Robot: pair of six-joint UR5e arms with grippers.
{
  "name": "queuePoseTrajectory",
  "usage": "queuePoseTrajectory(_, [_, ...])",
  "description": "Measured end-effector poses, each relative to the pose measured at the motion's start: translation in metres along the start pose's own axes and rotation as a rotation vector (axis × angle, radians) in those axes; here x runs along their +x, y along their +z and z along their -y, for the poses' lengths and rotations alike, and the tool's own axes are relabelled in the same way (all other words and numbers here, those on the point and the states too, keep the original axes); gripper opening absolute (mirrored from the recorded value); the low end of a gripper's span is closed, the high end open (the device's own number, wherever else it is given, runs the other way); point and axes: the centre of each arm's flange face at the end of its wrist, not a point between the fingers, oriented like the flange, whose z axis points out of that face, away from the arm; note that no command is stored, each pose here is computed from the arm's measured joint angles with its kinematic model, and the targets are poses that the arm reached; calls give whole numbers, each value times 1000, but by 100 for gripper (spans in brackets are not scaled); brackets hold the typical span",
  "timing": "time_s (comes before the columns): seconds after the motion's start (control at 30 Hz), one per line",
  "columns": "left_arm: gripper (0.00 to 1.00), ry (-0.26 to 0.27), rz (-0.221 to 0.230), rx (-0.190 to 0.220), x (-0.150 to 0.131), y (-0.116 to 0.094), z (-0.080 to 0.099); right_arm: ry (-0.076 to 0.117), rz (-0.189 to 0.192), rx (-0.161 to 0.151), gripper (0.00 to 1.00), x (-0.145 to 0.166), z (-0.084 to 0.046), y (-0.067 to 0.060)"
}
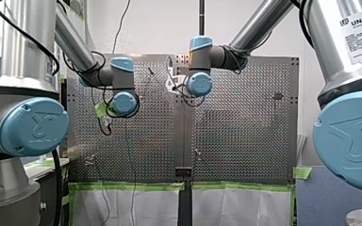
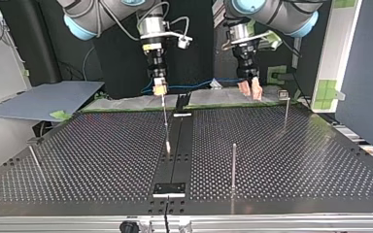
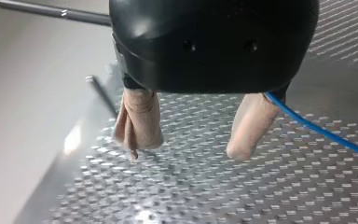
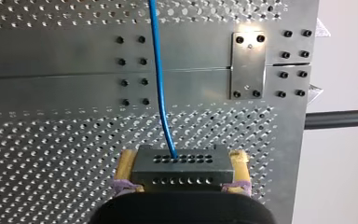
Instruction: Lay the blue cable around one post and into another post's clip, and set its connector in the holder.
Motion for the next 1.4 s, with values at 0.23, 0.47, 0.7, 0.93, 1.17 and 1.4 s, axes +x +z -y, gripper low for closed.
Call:
queuePoseTrajectory(0.23, [100, -43, 59, -4, -41, 19, 15, -4, -1, -14, 0, 19, -6, 17])
queuePoseTrajectory(0.47, [100, -72, 111, 13, -86, 31, 32, -8, -2, 2, 0, 40, -7, 31])
queuePoseTrajectory(0.7, [100, -93, 148, 59, -129, 40, 50, -16, -2, 9, 0, 65, -8, 45])
queuePoseTrajectory(0.93, [100, -70, 136, 77, -143, 56, 58, -24, -1, 4, 0, 85, -9, 54])
queuePoseTrajectory(1.17, [100, -45, 119, 81, -153, 71, 66, -26, -1, 9, 0, 107, -12, 64])
queuePoseTrajectory(1.4, [100, -37, 104, 112, -171, 87, 74, -27, 1, 18, 0, 128, -15, 73])
